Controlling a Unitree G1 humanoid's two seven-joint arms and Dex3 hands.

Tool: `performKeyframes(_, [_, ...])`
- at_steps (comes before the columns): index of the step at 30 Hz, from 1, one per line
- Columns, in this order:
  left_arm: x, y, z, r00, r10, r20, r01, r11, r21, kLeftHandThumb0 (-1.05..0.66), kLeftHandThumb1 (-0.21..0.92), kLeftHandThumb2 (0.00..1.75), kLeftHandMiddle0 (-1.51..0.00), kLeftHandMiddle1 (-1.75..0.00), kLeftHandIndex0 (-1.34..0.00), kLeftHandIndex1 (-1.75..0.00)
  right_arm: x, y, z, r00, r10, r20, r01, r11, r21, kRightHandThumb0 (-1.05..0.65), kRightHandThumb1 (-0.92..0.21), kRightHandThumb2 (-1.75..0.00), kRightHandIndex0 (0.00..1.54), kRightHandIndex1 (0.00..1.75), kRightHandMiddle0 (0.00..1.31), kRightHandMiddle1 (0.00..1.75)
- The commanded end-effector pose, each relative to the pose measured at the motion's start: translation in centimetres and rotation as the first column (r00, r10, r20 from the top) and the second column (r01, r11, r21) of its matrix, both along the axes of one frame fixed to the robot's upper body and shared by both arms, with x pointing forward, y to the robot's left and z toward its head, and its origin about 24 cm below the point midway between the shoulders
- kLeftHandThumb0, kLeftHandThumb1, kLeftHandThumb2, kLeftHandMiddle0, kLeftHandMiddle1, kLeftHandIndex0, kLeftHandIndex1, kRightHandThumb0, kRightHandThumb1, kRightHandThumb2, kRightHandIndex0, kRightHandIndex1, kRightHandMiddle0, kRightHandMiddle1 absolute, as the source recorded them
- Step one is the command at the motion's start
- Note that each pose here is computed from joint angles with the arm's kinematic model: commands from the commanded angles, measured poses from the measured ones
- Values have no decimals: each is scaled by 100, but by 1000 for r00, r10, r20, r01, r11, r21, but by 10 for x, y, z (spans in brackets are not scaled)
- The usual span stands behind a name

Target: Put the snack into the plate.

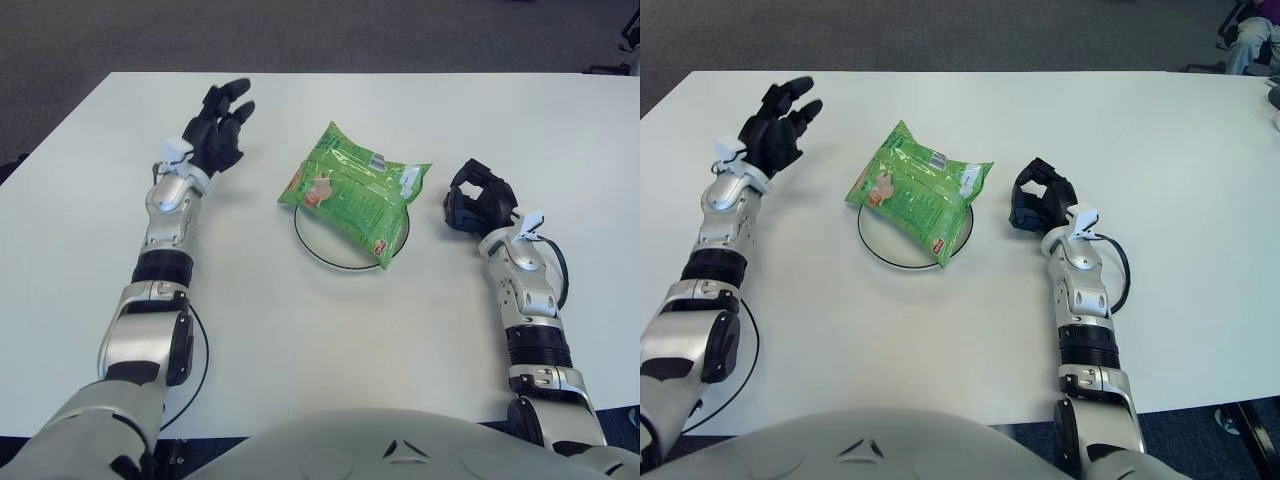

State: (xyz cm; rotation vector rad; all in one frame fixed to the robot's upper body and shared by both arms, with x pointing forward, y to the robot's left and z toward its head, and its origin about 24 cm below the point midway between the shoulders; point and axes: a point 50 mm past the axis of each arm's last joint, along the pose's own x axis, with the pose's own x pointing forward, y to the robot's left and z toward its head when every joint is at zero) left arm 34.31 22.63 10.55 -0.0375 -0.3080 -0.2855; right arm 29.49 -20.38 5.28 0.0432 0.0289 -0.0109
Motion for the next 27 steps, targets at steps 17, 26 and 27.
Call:
performKeyframes(17, [-38, -9, -69, 975, 124, -184, -170, 950, -264, -74, 92, 86, -59, -162, -34, -171, -22, -7, -46, 976, -40, -214, 45, 999, 20, -50, -27, -137, 129, 175, 65, 175])
performKeyframes(26, [-54, -6, -81, 958, 166, -234, -205, 967, -152, -50, 48, 116, -102, -174, -54, -174, -26, -11, -47, 976, -41, -214, 43, 999, 8, -50, -27, -137, 129, 175, 65, 175])
performKeyframes(27, [-55, -5, -81, 958, 169, -234, -206, 968, -144, -50, 41, 122, -108, -174, -57, -175, -26, -11, -47, 976, -41, -215, 44, 999, 6, -50, -27, -137, 129, 175, 65, 175])
